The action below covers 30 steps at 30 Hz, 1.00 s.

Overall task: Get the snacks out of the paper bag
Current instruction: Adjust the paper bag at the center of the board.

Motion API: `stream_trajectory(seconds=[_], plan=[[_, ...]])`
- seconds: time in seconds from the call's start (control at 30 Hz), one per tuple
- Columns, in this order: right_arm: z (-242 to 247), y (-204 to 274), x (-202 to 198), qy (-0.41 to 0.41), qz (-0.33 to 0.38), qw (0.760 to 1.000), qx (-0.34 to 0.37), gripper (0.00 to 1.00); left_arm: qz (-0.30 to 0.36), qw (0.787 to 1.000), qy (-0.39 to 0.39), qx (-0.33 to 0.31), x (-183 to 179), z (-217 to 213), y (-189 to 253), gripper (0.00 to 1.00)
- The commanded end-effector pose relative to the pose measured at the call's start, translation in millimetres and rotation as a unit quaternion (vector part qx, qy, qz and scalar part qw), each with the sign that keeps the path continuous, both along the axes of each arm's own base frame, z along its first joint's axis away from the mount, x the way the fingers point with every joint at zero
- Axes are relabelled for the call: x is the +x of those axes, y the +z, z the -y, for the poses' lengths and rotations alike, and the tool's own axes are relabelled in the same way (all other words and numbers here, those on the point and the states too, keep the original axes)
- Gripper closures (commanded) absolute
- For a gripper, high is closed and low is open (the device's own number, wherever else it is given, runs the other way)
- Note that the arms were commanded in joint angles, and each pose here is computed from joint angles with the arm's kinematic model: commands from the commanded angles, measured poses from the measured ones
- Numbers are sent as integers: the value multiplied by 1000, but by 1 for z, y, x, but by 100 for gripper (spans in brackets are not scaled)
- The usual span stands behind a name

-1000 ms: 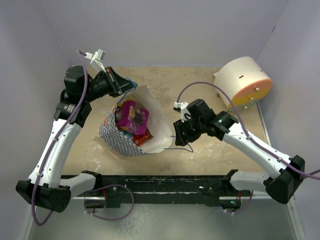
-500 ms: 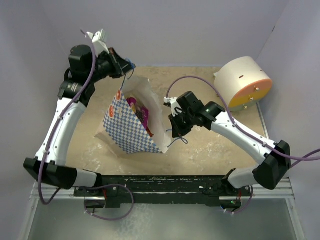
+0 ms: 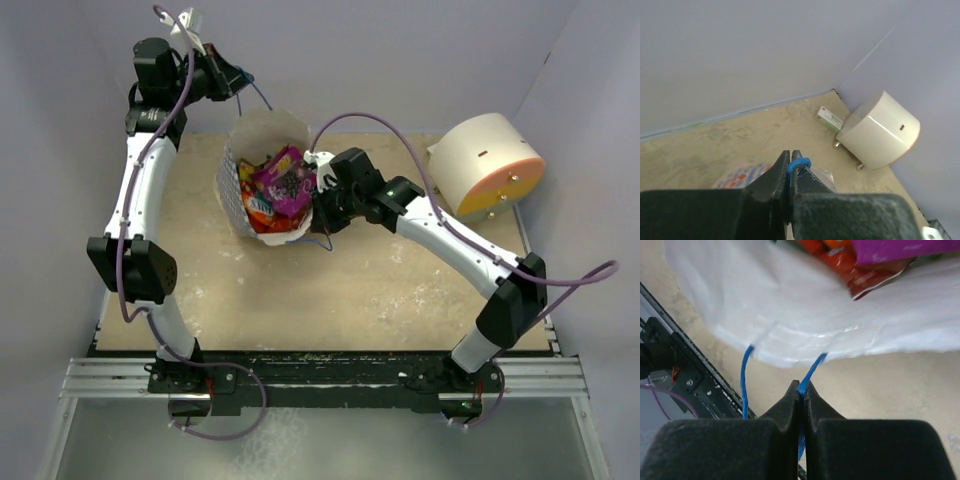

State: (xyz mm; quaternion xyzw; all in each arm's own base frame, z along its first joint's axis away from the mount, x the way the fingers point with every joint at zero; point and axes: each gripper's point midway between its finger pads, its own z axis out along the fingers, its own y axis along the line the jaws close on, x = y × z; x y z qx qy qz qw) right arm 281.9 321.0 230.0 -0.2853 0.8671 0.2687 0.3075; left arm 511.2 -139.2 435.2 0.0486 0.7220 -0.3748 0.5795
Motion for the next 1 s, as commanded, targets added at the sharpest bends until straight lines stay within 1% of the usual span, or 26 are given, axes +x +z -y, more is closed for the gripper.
stream_trajectory(seconds=[0.0,0.1,0.17,0.2,0.3,0.4,0.5,0.57,0.77,0.8,0.87,0.93,0.97], plan=[[-14,14,15,3,29,999,28,100,209,972,-102,-16,-62,24,123,100],[-8,-20,4,11,-2,1000,7,100,151,981,-122,-23,-79,29,83,100],[-1,-41,-5,9,-23,1000,-6,100,117,985,-123,-32,-98,28,55,100],[3,-48,-10,9,-29,999,-10,100,114,985,-123,-36,-117,27,54,100],[13,-60,-17,2,-36,999,-21,100,76,988,-122,-54,-146,28,29,100],[19,-64,-22,0,-37,999,-25,98,52,988,-127,-75,-169,35,22,100],[20,-64,-25,4,-43,999,-26,95,35,986,-137,-84,-184,46,18,100],[21,-60,-23,2,-38,999,-31,90,22,988,-125,-85,-186,44,15,100],[31,-34,-17,-6,-4,999,-45,71,2,991,-101,-92,-182,40,10,100],[34,-29,-18,-4,3,999,-48,66,-2,990,-99,-96,-181,40,9,100],[41,-18,-21,-2,19,998,-52,54,-6,989,-103,-103,-181,41,10,100],[51,-3,-16,-9,58,997,-59,44,-11,988,-107,-109,-182,42,11,100],[52,7,-18,-1,75,996,-53,41,-13,988,-110,-111,-182,43,12,100]])
